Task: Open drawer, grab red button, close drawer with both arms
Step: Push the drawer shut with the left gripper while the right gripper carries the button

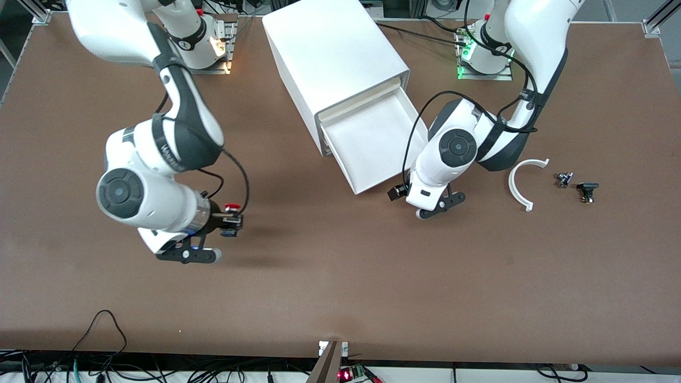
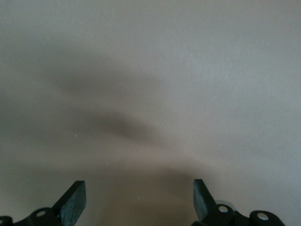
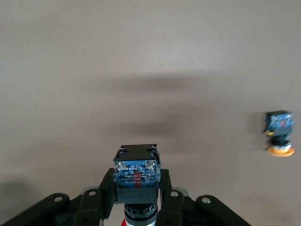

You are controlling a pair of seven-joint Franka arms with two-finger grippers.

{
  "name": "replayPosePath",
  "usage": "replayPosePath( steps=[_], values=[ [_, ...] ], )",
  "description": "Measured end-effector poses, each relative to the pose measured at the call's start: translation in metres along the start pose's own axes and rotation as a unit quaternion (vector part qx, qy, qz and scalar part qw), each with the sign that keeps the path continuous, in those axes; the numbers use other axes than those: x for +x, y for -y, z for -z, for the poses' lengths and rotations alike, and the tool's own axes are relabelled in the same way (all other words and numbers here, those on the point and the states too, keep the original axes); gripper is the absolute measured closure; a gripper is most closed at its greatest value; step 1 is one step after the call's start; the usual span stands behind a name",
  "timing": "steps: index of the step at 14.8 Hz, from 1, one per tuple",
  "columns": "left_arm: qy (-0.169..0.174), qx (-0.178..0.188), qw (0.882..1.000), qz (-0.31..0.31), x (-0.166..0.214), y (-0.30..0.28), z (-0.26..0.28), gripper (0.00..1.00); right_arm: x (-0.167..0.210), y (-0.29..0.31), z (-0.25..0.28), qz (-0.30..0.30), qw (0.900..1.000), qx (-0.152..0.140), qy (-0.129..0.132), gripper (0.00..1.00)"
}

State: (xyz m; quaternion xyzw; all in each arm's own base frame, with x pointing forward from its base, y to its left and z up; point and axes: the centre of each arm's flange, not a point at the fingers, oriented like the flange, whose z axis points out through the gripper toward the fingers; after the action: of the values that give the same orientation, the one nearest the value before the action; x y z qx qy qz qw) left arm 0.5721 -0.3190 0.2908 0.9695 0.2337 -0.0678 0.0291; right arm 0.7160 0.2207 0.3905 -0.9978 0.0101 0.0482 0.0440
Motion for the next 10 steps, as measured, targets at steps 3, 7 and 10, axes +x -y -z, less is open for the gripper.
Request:
replayPosePath(
  steps=[3, 7, 10],
  values=[
    [0.018, 0.012, 1.000, -0.009, -0.029, -0.011, -0.008, 0.00, 0.013, -0.043, -0.038, 0.025, 1.000, -0.004, 0.006, 0.59],
    [0.033, 0.020, 0.999, -0.022, -0.062, -0.023, -0.013, 0.00, 0.015, -0.081, -0.097, 0.050, 0.999, -0.010, 0.014, 0.59],
    [0.053, 0.043, 0.997, -0.039, -0.089, -0.028, -0.013, 0.00, 0.011, -0.102, -0.131, 0.052, 0.998, -0.010, 0.015, 0.59]
  ],
)
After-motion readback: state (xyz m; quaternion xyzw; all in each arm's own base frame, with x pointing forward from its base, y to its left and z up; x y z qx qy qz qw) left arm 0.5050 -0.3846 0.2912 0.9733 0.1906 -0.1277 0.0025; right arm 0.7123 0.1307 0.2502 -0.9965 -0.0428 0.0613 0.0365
